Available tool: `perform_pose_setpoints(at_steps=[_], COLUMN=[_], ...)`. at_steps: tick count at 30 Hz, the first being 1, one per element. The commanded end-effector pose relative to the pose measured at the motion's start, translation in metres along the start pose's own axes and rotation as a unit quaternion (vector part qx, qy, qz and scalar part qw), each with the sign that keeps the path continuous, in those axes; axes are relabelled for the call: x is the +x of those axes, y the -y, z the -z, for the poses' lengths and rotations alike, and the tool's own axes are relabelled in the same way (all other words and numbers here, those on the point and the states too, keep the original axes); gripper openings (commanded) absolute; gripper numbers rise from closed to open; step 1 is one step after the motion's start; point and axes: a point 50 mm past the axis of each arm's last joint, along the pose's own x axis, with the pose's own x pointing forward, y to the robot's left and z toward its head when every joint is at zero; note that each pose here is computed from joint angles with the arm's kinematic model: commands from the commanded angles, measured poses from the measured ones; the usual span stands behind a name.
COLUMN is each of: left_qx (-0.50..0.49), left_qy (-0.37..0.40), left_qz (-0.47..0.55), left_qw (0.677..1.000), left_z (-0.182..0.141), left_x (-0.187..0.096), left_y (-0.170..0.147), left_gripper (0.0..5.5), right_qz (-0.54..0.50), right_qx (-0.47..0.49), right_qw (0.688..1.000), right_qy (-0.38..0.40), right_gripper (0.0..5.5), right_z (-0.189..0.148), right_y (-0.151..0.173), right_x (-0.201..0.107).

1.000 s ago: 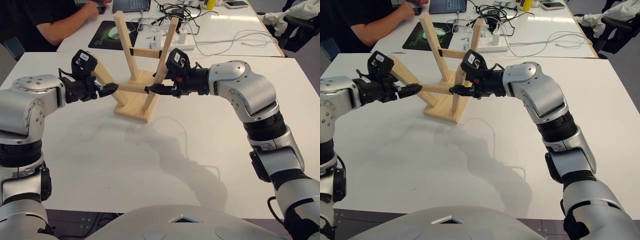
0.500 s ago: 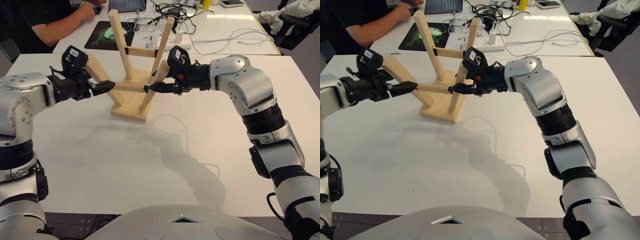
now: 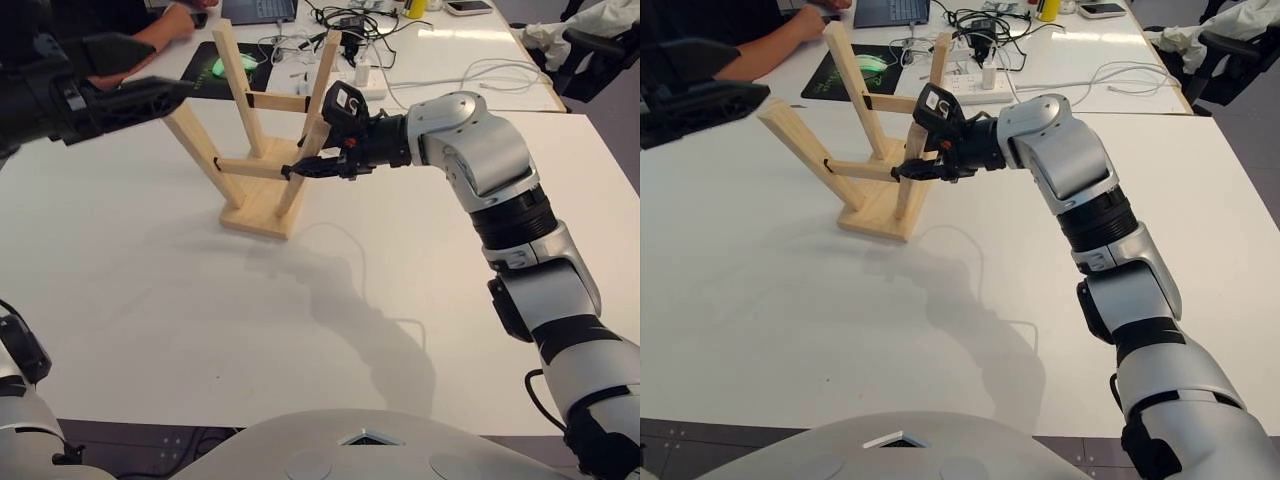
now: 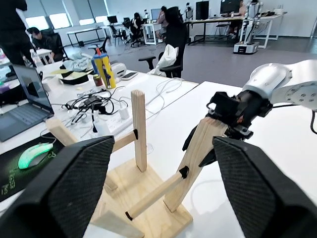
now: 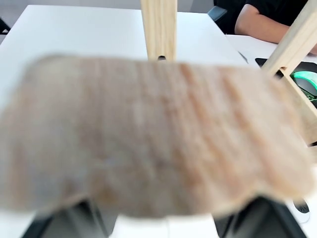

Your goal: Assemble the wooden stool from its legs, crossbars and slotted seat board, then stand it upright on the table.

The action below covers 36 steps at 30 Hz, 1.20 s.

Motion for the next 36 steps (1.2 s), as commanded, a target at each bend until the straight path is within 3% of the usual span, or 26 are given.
perform_pose_setpoints(at_steps=[1, 7, 13, 21, 36], left_qx=[-0.010, -0.022, -0.031, -0.047, -0.069], left_qy=[0.000, 0.018, 0.030, 0.035, 0.023], left_qz=[-0.011, -0.030, -0.024, -0.012, 0.010], left_qw=[1.000, 0.999, 0.999, 0.998, 0.997], left_z=[0.014, 0.021, 0.022, 0.022, 0.028], left_x=[0.000, -0.006, -0.004, -0.003, 0.006], left_y=[0.004, 0.009, 0.014, 0.016, 0.015], left_gripper=[3.68, 3.68, 3.68, 3.68, 3.68], right_qz=[-0.017, -0.054, -0.085, -0.105, -0.105], right_qx=[-0.023, -0.066, -0.056, 0.019, -0.026], right_qw=[0.999, 0.994, 0.989, 0.991, 0.994], right_qy=[-0.030, -0.071, -0.104, -0.082, -0.027], right_gripper=[2.07, 2.07, 2.07, 2.07, 2.07], right_z=[-0.011, -0.025, -0.005, 0.024, 0.004], right_y=[0.011, 0.021, 0.022, 0.009, 0.001], right_x=[-0.006, -0.010, -0.025, -0.048, -0.050])
